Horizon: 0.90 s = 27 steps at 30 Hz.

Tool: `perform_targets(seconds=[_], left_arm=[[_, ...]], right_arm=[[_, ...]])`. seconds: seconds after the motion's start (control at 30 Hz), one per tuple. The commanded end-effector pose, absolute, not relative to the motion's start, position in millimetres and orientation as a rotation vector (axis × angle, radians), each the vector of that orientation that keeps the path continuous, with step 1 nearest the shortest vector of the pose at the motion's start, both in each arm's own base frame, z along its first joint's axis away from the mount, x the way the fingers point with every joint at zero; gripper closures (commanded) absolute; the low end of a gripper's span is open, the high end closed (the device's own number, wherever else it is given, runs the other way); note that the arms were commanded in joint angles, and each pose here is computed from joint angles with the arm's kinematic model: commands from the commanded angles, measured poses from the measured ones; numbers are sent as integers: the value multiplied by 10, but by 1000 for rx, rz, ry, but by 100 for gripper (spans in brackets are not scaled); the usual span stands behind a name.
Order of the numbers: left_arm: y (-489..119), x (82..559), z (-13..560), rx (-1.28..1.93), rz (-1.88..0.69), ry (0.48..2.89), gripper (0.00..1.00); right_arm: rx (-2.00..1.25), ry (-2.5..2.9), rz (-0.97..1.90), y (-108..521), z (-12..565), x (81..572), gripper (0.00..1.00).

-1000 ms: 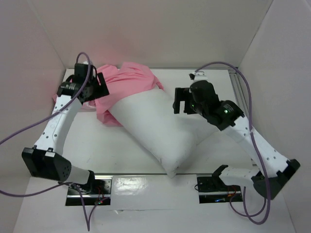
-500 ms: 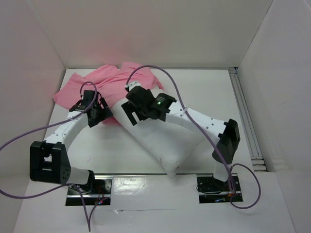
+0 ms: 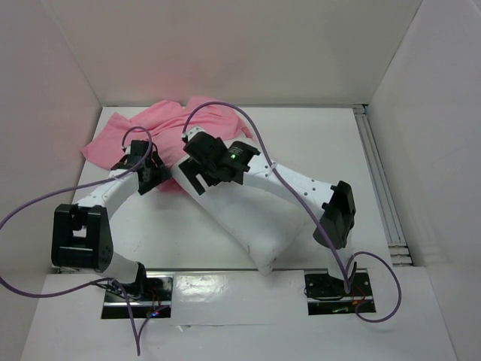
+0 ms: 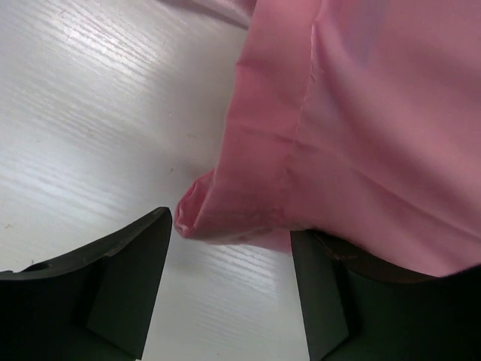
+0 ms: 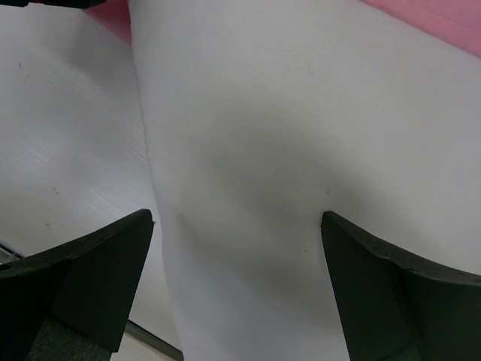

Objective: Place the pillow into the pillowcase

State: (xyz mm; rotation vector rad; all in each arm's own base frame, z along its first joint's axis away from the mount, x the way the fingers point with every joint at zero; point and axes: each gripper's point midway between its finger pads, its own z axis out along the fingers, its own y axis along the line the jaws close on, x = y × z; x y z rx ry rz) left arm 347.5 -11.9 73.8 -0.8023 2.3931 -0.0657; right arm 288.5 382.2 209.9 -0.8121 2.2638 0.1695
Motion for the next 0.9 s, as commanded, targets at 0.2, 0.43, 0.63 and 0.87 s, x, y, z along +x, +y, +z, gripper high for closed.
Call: perform_targets(seconds=[0.2, 0.43, 0.63, 0.87], left_arm=[[-213, 3685, 805, -801, -191, 2309, 100], [-729, 3614, 1120, -606, -417, 2292, 100], [-1548, 3714, 1739, -337, -755, 2226, 100], [-2430, 3762, 2821, -19, -1097, 2081, 100]], right_arm=[[-887, 2280, 64, 3795, 1859, 2872, 0], [-878, 2354, 162, 4013, 1376, 3216, 57], [-462, 2161, 446, 3847, 2703, 4230, 100], [-260, 1906, 595, 3331, 3876, 4296, 100]])
